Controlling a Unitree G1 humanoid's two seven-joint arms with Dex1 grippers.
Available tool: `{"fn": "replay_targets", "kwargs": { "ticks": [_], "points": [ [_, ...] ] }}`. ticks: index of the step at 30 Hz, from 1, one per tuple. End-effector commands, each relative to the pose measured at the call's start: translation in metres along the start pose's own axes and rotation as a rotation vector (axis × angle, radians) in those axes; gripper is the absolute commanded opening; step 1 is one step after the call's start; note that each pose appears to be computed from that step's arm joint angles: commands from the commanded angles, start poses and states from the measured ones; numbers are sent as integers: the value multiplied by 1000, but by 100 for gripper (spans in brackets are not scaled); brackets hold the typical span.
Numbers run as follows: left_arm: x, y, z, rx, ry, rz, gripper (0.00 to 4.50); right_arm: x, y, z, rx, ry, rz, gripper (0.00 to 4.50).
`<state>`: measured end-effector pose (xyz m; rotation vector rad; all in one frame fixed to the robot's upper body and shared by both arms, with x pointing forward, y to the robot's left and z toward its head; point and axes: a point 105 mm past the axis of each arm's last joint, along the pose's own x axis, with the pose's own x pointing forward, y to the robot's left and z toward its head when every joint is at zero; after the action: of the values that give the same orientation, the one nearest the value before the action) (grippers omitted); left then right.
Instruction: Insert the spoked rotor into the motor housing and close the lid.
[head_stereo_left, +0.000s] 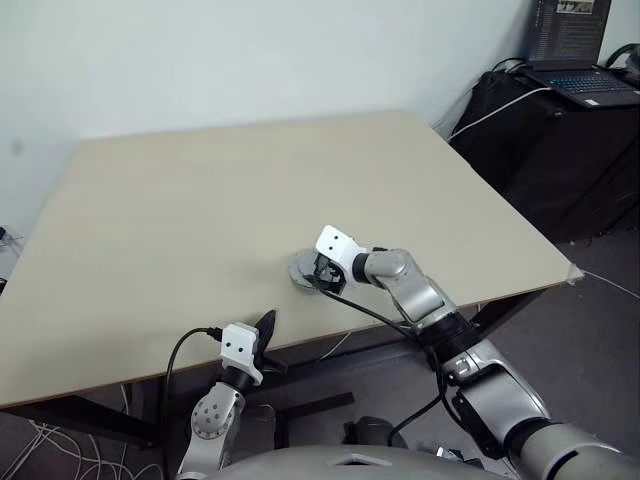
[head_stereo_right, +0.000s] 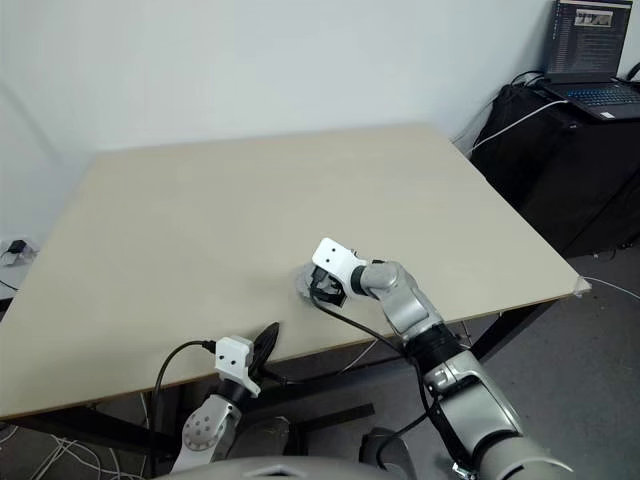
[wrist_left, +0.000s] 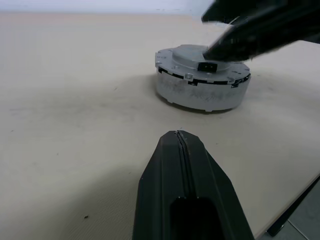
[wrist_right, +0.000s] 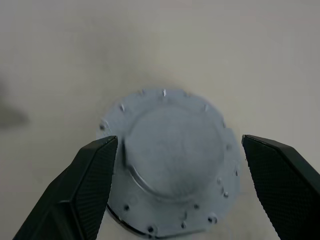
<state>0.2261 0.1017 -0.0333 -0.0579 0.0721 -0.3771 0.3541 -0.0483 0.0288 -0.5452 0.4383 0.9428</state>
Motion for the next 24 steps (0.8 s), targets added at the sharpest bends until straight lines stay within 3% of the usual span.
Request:
{"fn": "replay_targets", "kwargs": {
  "ticks": [1, 12, 17, 24],
  "points": [
    [4, -1, 6, -4, -28, -4, 0, 2, -6, 8, 14, 1, 21, 425],
    [4, 2, 7, -2, -30, 11, 0, 10, 0, 2, 91, 8, 100, 425],
    [4, 2, 7, -2, -30, 9, 0, 10, 2, 1, 93, 5, 109, 318],
    [4, 1, 6, -3, -29, 6, 0, 9, 4, 2, 92, -7, 123, 318]
  ]
}}
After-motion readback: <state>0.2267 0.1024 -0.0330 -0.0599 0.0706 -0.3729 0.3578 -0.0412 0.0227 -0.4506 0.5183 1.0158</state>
